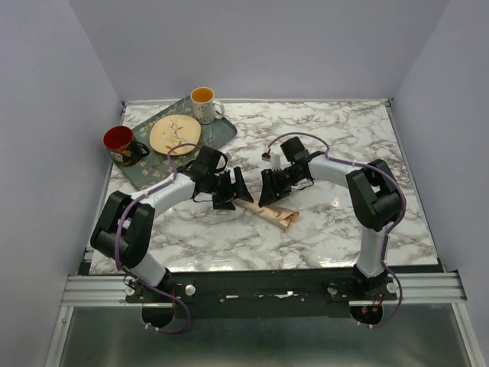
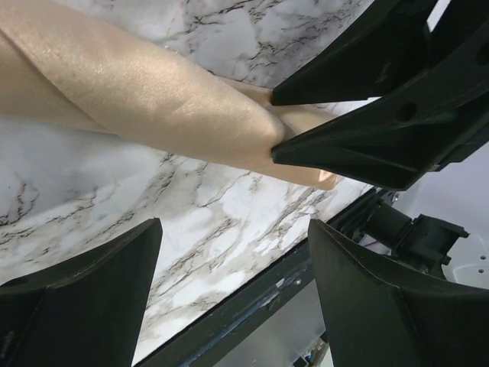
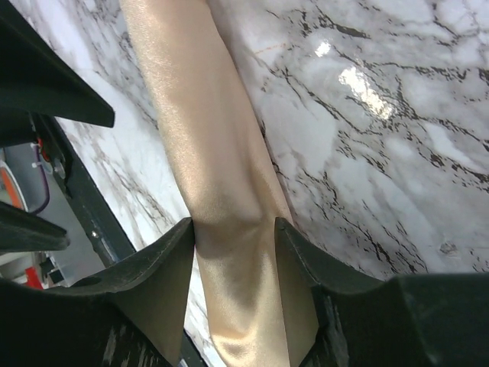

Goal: Fold the napkin, place the utensils inside, and roll it up
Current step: Roll the napkin with the utensil

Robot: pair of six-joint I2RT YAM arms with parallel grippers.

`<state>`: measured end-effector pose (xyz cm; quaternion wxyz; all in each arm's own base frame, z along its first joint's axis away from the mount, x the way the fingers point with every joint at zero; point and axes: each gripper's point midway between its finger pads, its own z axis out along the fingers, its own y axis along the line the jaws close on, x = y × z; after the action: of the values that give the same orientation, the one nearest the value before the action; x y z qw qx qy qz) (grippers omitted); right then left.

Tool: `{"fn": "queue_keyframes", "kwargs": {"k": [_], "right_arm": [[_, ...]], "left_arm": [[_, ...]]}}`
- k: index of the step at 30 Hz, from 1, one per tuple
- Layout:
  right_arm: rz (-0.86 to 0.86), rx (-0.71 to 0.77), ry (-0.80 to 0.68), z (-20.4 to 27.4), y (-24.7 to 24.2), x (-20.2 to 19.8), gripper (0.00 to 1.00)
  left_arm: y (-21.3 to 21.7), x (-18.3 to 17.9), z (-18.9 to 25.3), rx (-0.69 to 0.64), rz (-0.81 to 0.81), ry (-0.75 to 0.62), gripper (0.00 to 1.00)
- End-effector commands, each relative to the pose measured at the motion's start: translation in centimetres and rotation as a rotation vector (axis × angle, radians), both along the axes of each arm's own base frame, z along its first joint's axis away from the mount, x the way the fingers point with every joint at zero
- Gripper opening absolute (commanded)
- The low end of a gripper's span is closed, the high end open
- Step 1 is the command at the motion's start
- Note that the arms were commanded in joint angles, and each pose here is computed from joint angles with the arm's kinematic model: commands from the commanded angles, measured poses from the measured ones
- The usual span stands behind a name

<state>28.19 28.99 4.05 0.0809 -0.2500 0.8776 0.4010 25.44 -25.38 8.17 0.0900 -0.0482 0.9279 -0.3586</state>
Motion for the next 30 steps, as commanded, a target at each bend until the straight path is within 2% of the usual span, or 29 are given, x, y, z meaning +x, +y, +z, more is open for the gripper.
{"fn": "queue_keyframes", "kwargs": {"k": [1,10,23,25,26,28,30], "right_arm": [[-0.037,-0.074,-0.011,-0.3,-1.5,-0.3,0.54],[-0.108,-0.113,-0.125,2.4,-2.3,1.3,0.55],[-0.284,-0.181,-0.136,3.3,-6.6,0.6,0.58],[-0.384,-0.196,-0.119,3.5,-8.3,0.8,0.55],[-0.408,-0.213,-0.07,2.0,-9.4,-0.5,0.53],[-0.498,-0.173,-0.061,2.6,-10.9,-0.8,0.46],[-0.542,-0.161,-0.037,1.8,-12.0,-2.3,0.44]], "left_arm": [[-1.3,0.9,1.3,-0.054,-0.012,-0.008,0.86],[-2.4,0.6,1.2,-0.103,-0.018,0.029,0.84],[-3.4,-0.3,1.1,-0.109,-0.048,0.049,0.83],[-3.7,-0.5,1.2,-0.115,-0.056,0.052,0.83],[-3.9,-0.6,1.3,-0.117,-0.059,0.052,0.83],[-4.6,-1.0,1.6,-0.123,-0.078,0.049,0.83],[-5.3,-1.4,1.6,-0.124,-0.1,0.051,0.81]]}}
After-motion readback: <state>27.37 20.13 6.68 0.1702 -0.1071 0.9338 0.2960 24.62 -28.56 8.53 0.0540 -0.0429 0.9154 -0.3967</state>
